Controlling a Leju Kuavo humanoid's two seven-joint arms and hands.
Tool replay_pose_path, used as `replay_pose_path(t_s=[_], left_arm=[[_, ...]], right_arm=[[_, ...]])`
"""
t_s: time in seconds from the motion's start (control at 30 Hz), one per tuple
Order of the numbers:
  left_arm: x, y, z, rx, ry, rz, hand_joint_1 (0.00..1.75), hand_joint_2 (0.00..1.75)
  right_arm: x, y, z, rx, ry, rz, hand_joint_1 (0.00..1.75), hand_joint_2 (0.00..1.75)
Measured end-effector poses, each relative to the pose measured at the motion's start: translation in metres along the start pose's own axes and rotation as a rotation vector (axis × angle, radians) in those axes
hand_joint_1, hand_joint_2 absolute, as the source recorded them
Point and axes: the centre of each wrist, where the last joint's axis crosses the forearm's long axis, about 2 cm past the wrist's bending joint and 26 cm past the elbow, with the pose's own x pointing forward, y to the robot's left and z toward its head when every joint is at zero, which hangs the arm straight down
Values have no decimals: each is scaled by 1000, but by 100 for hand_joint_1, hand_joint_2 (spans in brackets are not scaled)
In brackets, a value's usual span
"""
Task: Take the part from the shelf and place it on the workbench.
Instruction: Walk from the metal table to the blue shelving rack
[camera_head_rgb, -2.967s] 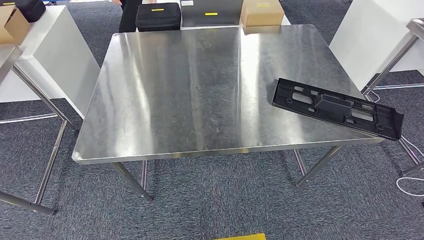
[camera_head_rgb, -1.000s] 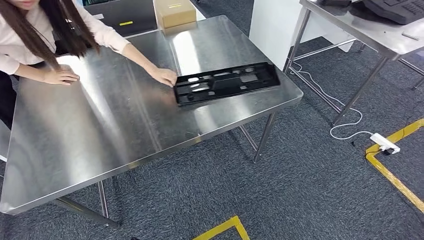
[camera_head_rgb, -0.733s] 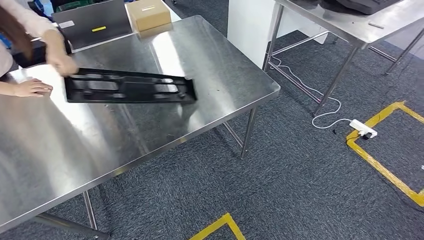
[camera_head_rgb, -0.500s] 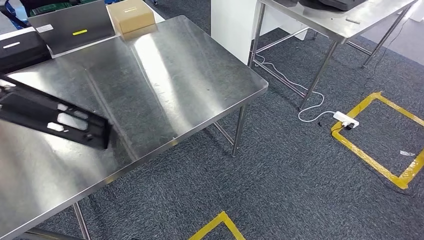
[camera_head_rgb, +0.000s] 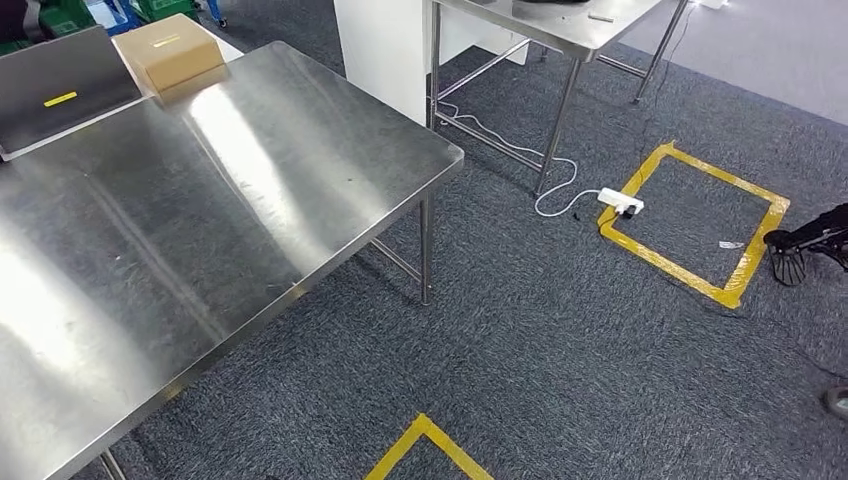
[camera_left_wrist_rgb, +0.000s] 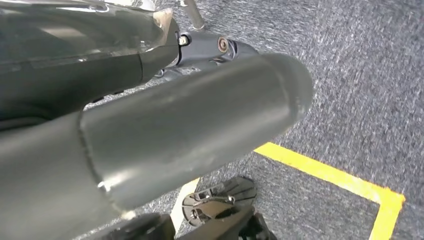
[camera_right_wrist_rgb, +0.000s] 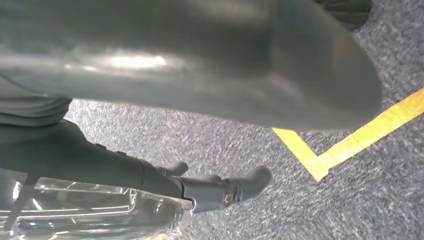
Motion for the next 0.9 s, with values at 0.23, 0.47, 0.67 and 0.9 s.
replay_pose_path(t_s=[0.23, 0.47, 0.67, 0.9], left_arm=[[-1, -1, 1, -3, 4, -3, 0, 0], [1, 0, -1, -3, 0, -7, 0, 0], [3, -1, -1, -5, -5, -6, 0, 0], [3, -1, -1, -10, -4, -13, 0, 0]], right_arm=[[-1, -1, 0, -1, 4, -1, 0, 0], [-2, 0, 0, -1, 8, 2, 0, 0], [-2, -1, 0, -3, 8, 1, 0, 0], [-1, -1, 0, -5, 18, 1, 0, 0]])
